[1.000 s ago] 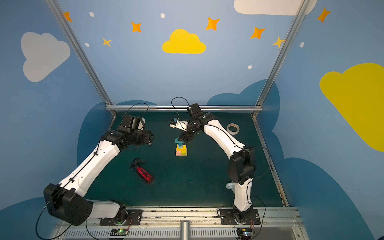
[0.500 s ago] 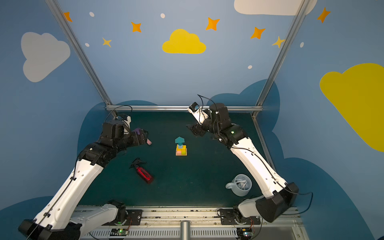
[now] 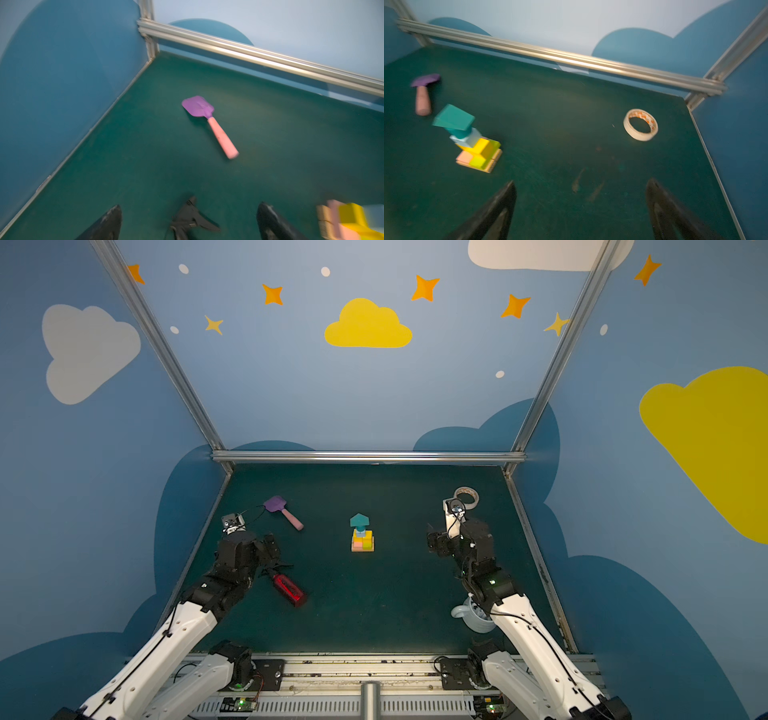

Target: Build the wood block tower

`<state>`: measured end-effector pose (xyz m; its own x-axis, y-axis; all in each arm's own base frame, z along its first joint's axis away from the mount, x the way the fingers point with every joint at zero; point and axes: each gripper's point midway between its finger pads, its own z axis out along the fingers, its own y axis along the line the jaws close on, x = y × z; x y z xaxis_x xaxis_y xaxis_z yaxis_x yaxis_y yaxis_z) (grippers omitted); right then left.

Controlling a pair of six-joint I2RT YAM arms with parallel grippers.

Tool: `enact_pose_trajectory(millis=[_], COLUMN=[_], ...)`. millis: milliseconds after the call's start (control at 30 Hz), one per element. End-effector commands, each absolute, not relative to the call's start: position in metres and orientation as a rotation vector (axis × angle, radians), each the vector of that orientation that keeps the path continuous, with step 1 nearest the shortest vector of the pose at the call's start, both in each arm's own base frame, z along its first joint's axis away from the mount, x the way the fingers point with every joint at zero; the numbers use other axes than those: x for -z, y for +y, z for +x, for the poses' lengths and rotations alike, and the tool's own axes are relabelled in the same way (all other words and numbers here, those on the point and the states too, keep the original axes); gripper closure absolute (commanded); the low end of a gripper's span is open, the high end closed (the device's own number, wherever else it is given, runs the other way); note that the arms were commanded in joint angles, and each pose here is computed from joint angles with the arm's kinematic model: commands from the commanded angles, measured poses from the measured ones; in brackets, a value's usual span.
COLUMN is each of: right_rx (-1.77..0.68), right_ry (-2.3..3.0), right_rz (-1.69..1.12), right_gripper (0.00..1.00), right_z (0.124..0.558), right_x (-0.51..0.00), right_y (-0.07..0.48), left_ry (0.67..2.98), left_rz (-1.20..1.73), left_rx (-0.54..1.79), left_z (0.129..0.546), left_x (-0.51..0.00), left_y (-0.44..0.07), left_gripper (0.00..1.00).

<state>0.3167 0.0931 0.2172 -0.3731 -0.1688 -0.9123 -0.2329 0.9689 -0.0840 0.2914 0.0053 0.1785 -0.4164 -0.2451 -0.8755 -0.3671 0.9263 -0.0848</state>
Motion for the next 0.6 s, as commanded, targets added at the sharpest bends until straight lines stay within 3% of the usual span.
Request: enact_pose_trajectory(millis=[0,167,567], right_rx=[-0.035,0.008,-0.182], right_ry=[1.954,1.974,1.996], right_rz=[-0.211,-0.172,0.021], right_gripper=[0.06,0.06,0.06], right_z=[0.333,0.35,0.377], right_x=[-0.197,-0.161,-0.115], right_y=[0.077,0.057,0.015], left_ry=[1.869,1.871,1.876], left_rz=[-0.493,-0.458,-0.358], left_rx=[-0.202,-0.306,-0.197], left_z=[0.3,0.293,0.319], left_x=[-0.182,-0.15,-0.123], left_y=[0.02,0.031,0.026], left_gripper=[0.0,0.0,0.01])
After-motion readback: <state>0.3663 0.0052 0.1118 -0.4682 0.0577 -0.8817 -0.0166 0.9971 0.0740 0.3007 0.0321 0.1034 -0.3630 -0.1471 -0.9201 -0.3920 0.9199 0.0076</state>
